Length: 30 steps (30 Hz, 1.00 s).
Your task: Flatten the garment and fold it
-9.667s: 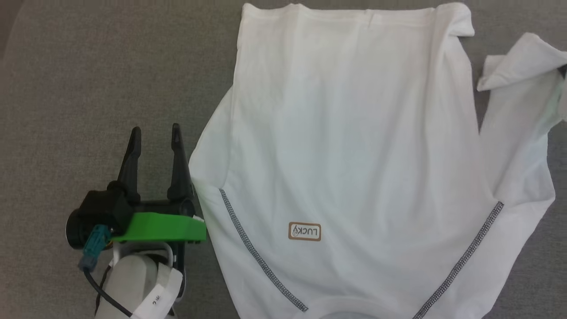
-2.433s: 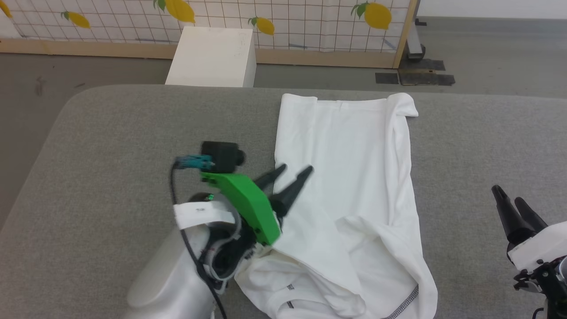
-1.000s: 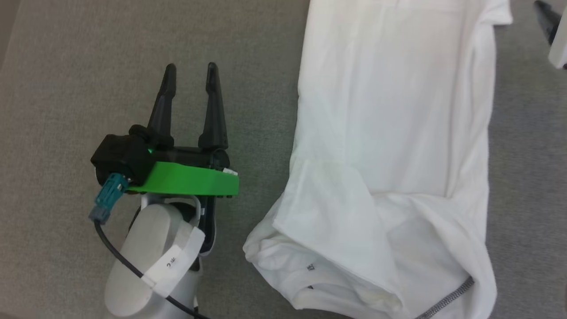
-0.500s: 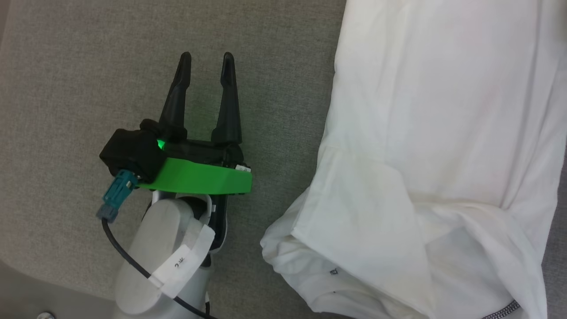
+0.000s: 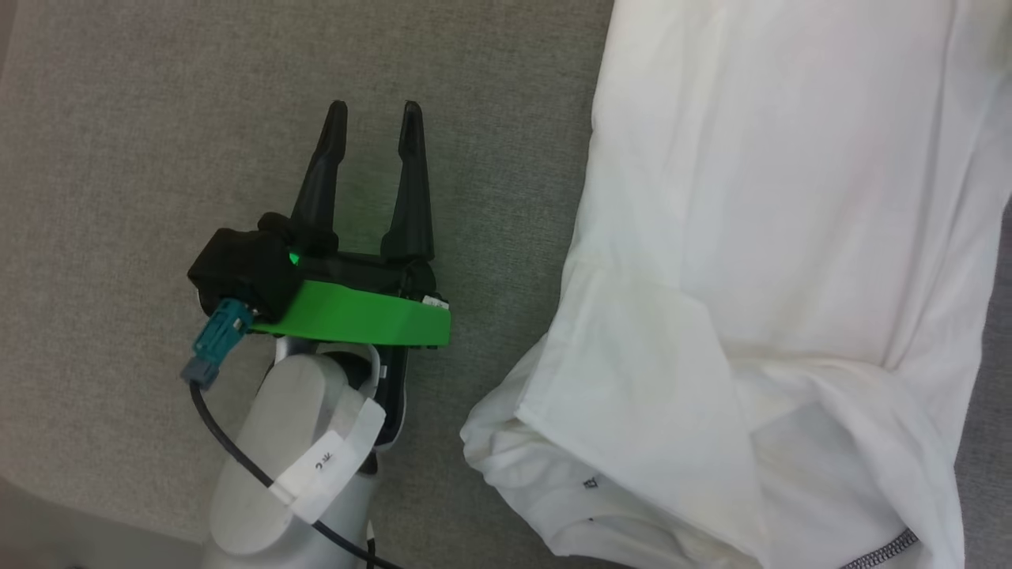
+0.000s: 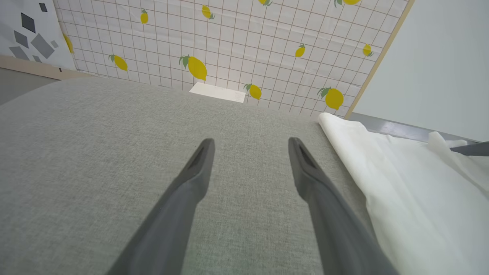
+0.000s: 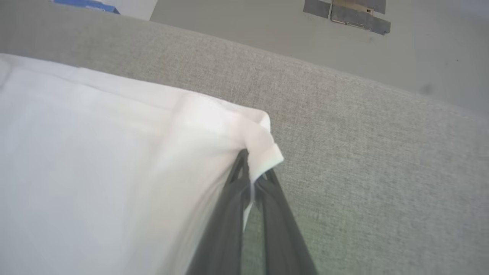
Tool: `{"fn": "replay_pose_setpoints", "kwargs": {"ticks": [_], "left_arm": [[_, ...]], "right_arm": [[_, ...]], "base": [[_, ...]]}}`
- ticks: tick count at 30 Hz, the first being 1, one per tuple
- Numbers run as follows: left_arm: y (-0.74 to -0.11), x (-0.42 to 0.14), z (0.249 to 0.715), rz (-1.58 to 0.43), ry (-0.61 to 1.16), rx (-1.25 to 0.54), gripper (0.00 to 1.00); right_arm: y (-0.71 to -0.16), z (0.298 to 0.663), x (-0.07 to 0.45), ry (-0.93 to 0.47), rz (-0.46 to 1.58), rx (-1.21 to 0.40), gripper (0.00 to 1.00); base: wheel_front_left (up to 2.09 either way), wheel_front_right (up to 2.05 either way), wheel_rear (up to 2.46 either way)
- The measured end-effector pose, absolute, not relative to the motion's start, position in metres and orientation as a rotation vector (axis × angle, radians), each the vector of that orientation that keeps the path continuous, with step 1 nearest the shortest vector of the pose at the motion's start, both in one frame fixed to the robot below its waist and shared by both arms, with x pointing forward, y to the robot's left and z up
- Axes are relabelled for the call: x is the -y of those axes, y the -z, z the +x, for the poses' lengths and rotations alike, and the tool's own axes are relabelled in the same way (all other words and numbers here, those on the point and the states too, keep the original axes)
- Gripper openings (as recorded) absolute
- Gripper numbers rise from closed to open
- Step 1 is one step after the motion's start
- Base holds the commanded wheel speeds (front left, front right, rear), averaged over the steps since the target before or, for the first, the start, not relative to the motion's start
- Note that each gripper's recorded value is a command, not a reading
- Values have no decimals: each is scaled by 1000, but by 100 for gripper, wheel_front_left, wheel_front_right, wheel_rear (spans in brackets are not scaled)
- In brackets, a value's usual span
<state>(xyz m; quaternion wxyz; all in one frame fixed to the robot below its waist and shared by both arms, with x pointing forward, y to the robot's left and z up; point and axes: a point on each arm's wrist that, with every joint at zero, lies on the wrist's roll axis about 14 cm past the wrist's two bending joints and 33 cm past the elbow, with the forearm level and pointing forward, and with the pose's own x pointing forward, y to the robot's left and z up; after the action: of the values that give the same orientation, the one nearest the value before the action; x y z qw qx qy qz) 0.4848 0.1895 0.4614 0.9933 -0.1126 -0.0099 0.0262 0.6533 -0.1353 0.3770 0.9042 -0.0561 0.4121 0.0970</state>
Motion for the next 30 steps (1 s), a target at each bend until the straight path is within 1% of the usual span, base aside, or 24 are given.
{"fn": "replay_pose_setpoints", "kwargs": {"ticks": [7,14,16,20,25,30], "left_arm": [[-466,-175,496,-234,6,20,100],[-485,-130,551,-232,170,-72,100],[-487,-110,570,-206,234,-134,100],[-482,-80,600,-149,308,-284,100],[-469,-61,626,-76,324,-429,100],[-439,-46,638,25,337,-583,100]], "right_arm": [[-415,654,140,-211,-86,-716,0],[-447,640,147,-236,-105,-641,0],[-452,635,148,-247,-113,-630,0],[-459,627,148,-265,-124,-614,0],[-454,617,150,-281,-135,-624,0],[-438,611,152,-301,-145,-648,0]], "base": [[0,0,0],[0,0,0],[0,0,0],[0,0,0],[0,0,0],[0,0,0]]}}
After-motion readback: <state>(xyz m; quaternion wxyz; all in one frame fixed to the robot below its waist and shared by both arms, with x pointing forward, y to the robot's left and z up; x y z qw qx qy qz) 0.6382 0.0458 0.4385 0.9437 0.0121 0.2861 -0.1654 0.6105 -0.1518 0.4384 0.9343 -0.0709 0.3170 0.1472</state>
